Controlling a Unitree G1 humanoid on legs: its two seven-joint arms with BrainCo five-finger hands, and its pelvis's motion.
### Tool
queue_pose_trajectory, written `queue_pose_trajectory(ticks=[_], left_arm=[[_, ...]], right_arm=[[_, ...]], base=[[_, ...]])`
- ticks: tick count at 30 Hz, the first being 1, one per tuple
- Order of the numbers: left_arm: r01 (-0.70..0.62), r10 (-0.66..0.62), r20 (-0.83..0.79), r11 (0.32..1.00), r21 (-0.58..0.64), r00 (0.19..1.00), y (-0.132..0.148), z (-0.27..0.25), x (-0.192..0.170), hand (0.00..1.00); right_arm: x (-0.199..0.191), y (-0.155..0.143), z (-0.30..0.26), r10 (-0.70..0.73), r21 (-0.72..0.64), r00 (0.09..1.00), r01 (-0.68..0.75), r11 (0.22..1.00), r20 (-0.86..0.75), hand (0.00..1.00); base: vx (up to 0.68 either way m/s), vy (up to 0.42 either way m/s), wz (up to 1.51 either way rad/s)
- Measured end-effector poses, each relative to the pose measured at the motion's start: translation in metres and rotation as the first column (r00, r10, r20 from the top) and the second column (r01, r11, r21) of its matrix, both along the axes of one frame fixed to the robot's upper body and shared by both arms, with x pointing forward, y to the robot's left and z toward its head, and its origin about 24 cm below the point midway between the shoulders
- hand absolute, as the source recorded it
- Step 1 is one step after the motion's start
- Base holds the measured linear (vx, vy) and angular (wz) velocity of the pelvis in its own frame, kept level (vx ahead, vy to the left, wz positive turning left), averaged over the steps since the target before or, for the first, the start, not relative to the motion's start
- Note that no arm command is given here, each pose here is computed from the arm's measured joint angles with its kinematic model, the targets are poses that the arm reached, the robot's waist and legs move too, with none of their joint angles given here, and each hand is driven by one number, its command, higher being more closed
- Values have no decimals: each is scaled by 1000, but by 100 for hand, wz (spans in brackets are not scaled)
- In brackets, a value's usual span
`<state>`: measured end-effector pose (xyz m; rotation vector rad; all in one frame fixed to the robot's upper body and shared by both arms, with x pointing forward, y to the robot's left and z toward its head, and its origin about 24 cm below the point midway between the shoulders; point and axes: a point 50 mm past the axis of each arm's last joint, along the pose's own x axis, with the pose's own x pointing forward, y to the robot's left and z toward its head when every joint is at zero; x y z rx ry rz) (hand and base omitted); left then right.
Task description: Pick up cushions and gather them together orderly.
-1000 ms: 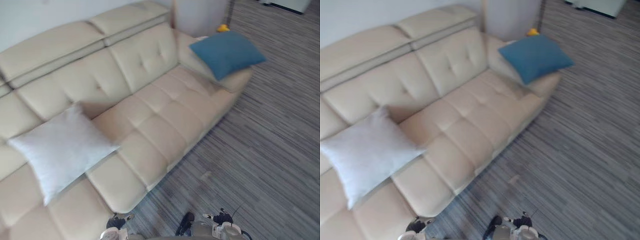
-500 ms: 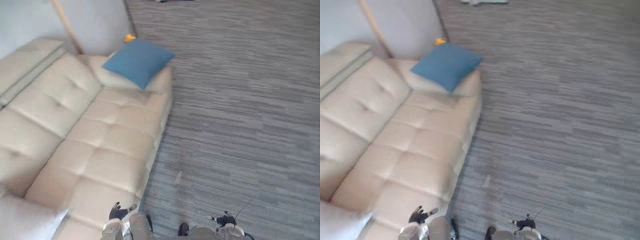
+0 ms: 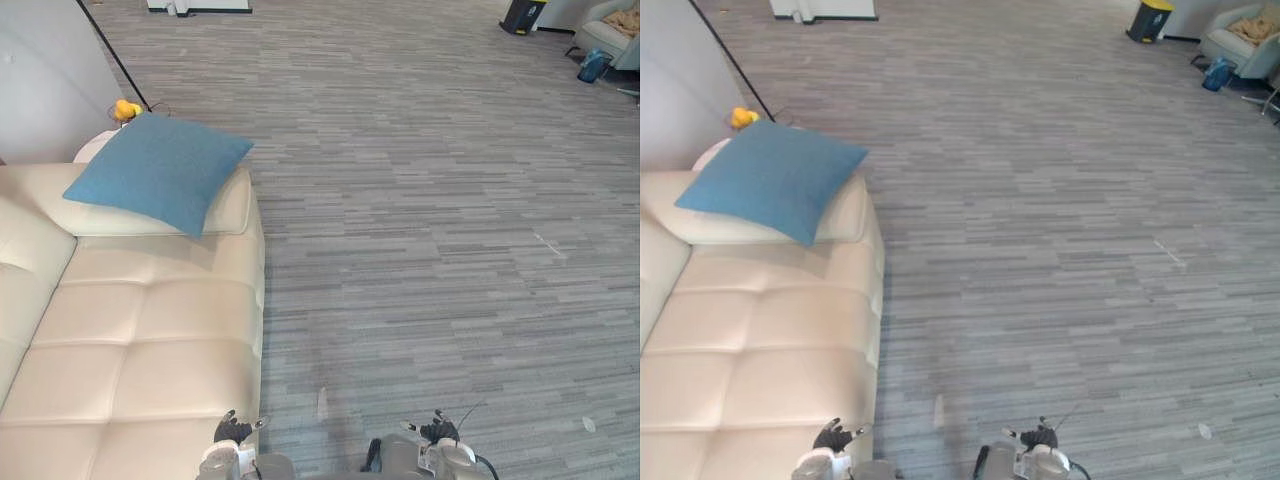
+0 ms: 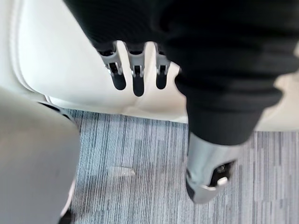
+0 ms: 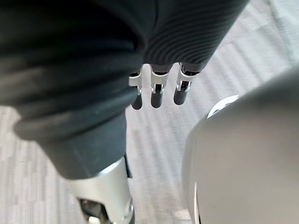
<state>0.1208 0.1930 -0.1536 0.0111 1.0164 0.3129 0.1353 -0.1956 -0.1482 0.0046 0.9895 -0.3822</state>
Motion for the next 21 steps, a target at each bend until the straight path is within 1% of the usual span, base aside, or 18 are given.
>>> queue_pose_trajectory(ticks=[2, 4, 5, 7, 9, 11, 15, 17, 19, 21], left_arm=[[8, -8, -17, 1000, 7, 1000, 2, -1, -4, 0], [11, -11, -33, 1000, -19, 999, -8, -4, -8, 0], [13, -14, -26, 999, -31, 1000, -13, -4, -7, 0], [-18, 18, 6, 999, -35, 1000, -12, -1, 1, 0], [-39, 40, 32, 999, -33, 999, -10, 2, 3, 0], [-32, 33, 66, 999, -17, 997, -5, 6, 10, 0], [-22, 22, 97, 1000, -3, 995, -2, 10, 19, 0], [-6, 6, 103, 1000, 1, 995, -3, 11, 21, 0], [10, -13, 125, 1000, 24, 992, 5, 15, 28, 0], [0, -3, 134, 1000, 28, 991, 8, 16, 31, 0]], right_arm=[[-4, -2, -2, -10, 3, 1000, 10, 1000, -17, 0], [-2, -13, 0, -17, -22, 1000, 16, 1000, -19, 0], [-2, -14, 0, -24, -22, 1000, 23, 999, -19, 0], [-2, -15, 1, -29, -29, 999, 29, 999, -16, 0], [-5, -15, 0, -32, -32, 999, 31, 999, -24, 0], [-5, -6, -1, -26, -8, 1000, 26, 1000, -16, 0], [-4, 0, -2, -45, 17, 999, 46, 999, -11, 0], [-5, -3, -2, -50, 5, 999, 50, 999, -19, 0], [-4, 8, -5, -32, 29, 998, 33, 999, -48, 0], [-4, 8, -6, -32, 32, 998, 34, 999, -55, 0]], base=[[459, -177, 45], [543, -200, 35], [545, -246, 55], [446, -223, 56], [393, -115, 20], [401, -69, 26], [415, 52, 32], [437, 158, 22], [431, 178, 11], [570, 267, -5]])
